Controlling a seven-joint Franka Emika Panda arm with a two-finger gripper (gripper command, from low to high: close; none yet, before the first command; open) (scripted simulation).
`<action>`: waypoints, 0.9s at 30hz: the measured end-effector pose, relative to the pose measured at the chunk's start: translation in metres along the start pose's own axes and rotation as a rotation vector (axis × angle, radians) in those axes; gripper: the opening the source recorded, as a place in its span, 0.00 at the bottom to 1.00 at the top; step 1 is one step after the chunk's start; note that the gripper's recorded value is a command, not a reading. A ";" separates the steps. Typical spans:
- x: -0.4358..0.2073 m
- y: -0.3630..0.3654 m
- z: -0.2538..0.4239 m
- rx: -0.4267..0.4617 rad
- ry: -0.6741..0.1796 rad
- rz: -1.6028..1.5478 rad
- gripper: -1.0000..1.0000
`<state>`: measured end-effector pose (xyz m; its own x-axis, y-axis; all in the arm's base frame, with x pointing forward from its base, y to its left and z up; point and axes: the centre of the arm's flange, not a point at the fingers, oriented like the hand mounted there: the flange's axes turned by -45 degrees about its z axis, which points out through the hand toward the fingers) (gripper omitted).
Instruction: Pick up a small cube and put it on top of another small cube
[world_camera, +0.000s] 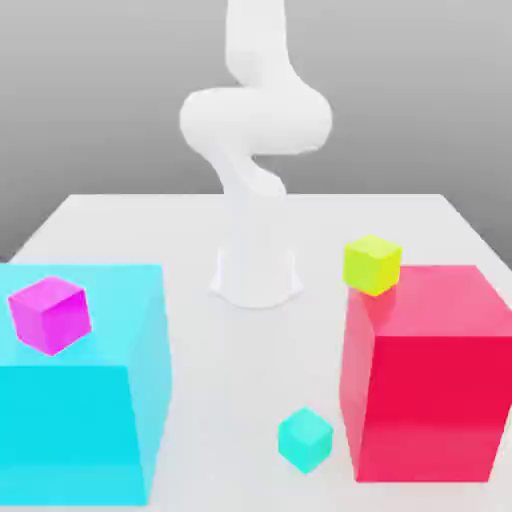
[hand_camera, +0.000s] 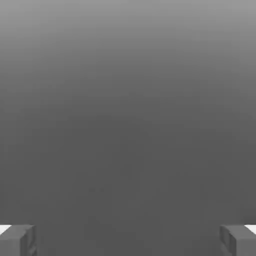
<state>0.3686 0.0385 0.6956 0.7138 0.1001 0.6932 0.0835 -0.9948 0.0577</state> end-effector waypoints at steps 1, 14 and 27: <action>0.001 -0.016 0.017 0.021 -0.020 -0.019 0.50; -0.116 -0.244 0.208 0.243 -0.393 -0.009 0.50; -0.353 -0.376 0.273 0.126 -0.722 0.065 0.50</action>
<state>0.2752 0.3817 0.2329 0.9965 0.0705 0.0446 0.0739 -0.9940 -0.0803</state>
